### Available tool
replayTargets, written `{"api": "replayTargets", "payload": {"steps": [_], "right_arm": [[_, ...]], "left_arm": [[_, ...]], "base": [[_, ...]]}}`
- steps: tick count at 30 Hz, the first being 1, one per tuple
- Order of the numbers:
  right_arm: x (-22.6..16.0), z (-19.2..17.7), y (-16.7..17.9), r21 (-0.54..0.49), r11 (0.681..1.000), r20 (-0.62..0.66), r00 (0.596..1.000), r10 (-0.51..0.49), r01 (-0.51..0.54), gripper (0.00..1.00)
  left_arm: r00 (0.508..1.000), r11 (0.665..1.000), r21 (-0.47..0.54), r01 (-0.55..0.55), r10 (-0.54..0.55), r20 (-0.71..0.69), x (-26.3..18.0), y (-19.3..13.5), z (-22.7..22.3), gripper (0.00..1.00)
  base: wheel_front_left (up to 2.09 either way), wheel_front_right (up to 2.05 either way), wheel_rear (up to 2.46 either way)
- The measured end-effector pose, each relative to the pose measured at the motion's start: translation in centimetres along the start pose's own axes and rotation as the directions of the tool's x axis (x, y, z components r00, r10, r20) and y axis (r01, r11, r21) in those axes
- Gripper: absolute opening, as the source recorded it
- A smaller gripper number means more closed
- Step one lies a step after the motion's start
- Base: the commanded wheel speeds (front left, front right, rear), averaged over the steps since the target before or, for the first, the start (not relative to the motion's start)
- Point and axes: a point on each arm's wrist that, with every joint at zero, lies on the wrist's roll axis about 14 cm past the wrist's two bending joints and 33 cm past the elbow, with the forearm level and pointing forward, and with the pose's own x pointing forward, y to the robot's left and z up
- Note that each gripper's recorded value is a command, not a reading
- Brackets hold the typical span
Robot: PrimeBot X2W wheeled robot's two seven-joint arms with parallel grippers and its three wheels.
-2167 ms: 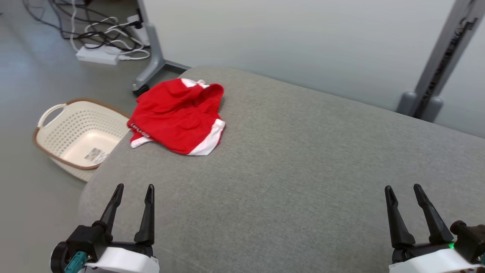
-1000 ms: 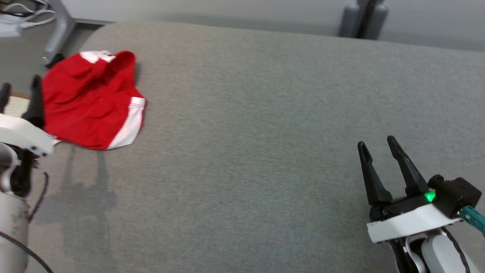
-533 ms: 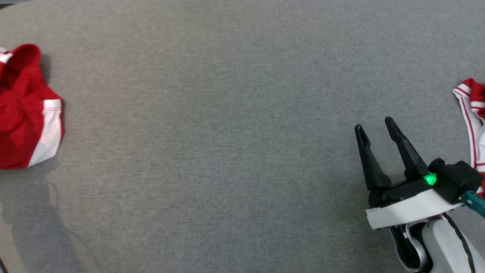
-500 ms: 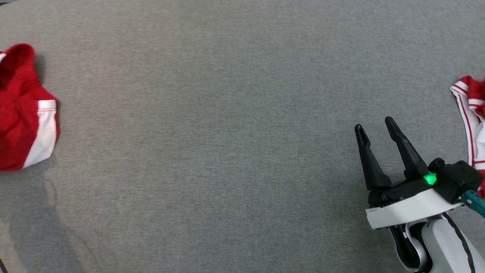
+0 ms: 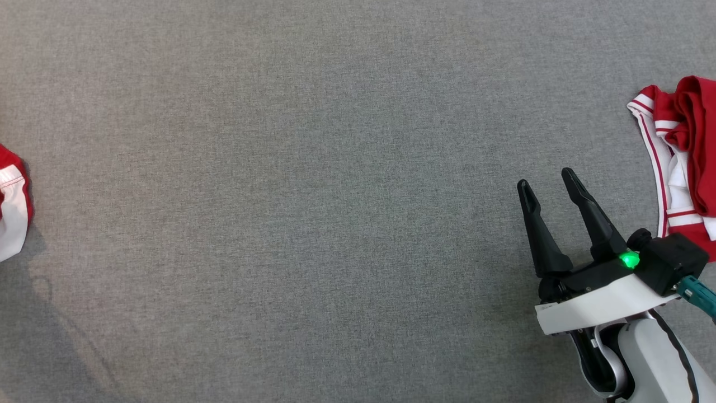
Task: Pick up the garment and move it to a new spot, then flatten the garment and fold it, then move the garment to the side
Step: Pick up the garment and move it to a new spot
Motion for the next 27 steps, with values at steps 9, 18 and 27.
{"api": "replayTargets", "payload": {"steps": [9,18,27], "right_arm": [[0.1,0.3,0.1,0.007,1.0,0.01,1.0,-0.004,0.004,1.0],[-0.6,2.5,1.4,0.013,1.0,0.065,0.998,0.009,-0.009,1.0],[-2.6,5.2,3.2,0.022,0.999,0.135,0.991,0.021,-0.024,1.0]], "left_arm": [[1.0,1.0,0.024,0.006,-0.006,0.024,-0.2,-0.4,0.5,0.0],[0.985,0.994,0.095,0.062,-0.076,0.156,-3.5,-2.4,4.0,0.0],[0.931,0.959,0.223,0.176,-0.235,0.278,-9.4,-7.2,7.3,0.0]], "base": [[0.0,0.0,0.0],[0.0,0.0,0.0],[0.0,0.0,0.0]]}}
